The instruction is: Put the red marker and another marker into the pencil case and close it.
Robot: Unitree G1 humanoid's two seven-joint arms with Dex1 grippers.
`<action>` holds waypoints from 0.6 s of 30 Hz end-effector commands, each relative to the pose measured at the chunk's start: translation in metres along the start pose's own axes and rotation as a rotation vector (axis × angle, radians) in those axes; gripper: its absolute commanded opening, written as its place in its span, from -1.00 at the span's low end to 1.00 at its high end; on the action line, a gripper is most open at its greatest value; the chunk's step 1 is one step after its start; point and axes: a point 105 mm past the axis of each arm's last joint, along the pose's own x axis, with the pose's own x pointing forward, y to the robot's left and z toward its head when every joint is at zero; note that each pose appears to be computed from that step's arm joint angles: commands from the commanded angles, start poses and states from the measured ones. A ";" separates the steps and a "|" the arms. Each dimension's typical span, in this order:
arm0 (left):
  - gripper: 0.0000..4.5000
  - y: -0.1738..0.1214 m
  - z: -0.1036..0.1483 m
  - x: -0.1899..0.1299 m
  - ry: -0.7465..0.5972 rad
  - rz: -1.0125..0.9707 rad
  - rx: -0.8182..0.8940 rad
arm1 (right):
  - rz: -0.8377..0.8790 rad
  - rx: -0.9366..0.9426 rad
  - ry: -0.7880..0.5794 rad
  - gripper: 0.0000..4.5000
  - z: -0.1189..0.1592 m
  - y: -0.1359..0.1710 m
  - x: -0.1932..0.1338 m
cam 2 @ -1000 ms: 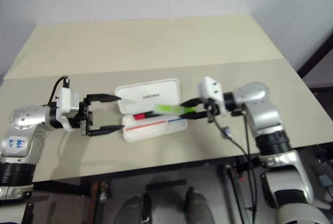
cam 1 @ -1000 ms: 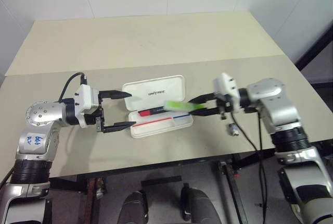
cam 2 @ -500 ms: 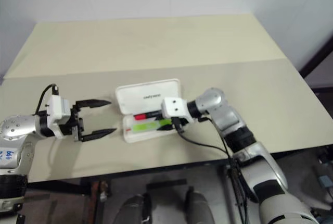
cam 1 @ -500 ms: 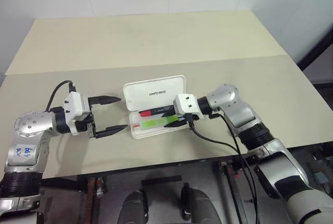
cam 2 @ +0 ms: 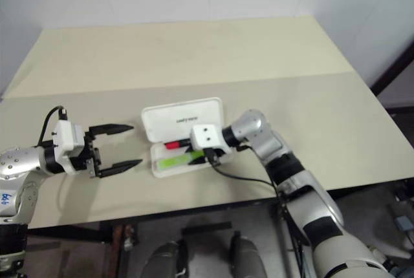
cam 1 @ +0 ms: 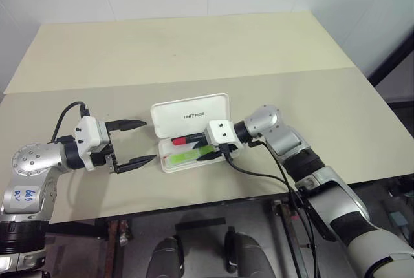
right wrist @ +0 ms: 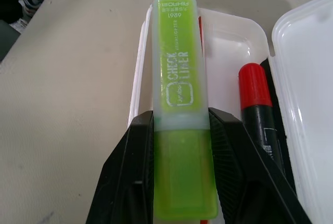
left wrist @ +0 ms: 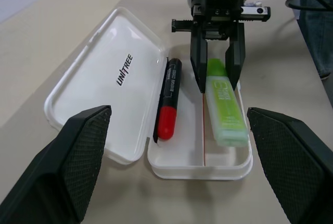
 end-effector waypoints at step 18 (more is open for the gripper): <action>1.00 0.001 0.013 0.019 -0.070 -0.033 0.040 | -0.239 0.158 -0.341 0.98 0.063 -0.014 -0.075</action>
